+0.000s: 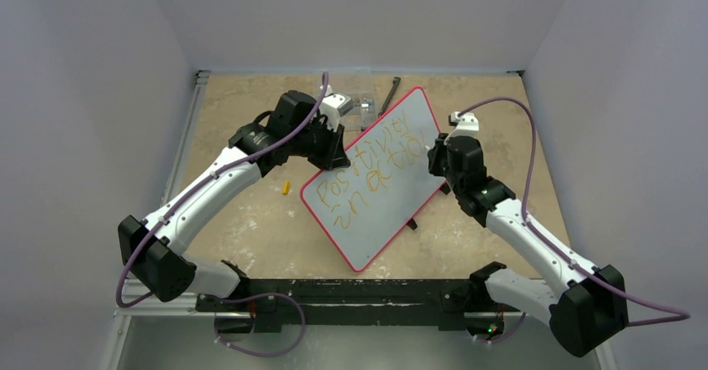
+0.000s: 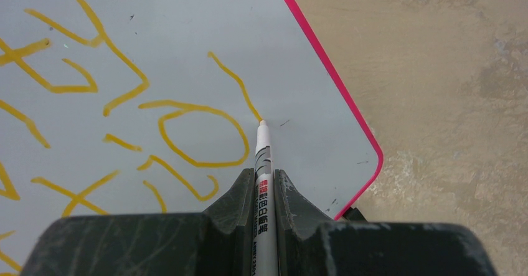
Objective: Write a sentence on the whiteboard
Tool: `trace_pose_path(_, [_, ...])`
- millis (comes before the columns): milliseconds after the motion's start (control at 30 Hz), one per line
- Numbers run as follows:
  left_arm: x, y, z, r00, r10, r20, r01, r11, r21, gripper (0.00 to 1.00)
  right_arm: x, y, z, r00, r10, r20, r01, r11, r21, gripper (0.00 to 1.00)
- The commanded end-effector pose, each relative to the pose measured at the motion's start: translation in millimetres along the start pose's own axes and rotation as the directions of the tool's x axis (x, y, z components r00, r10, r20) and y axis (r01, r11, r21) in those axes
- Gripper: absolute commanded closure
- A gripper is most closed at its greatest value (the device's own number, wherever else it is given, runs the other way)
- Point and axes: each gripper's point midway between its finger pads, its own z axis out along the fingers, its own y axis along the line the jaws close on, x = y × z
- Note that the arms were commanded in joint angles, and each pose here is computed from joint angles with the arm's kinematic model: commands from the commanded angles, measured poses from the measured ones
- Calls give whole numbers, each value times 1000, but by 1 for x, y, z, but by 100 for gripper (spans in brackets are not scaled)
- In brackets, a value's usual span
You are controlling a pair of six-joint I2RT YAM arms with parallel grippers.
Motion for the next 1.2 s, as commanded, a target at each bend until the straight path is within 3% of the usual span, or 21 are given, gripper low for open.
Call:
trace_pose_path(0, [17,23,-6,993,103,-64,-109,989,-103,100,7,9,-2,999,27,-21,-28,998,-52,100])
trace_pose_path(1167, [20,24,-5,992,106,-73,-113,988,-109,100,-64,13,17,996,8,88,-7,1000,-7,100])
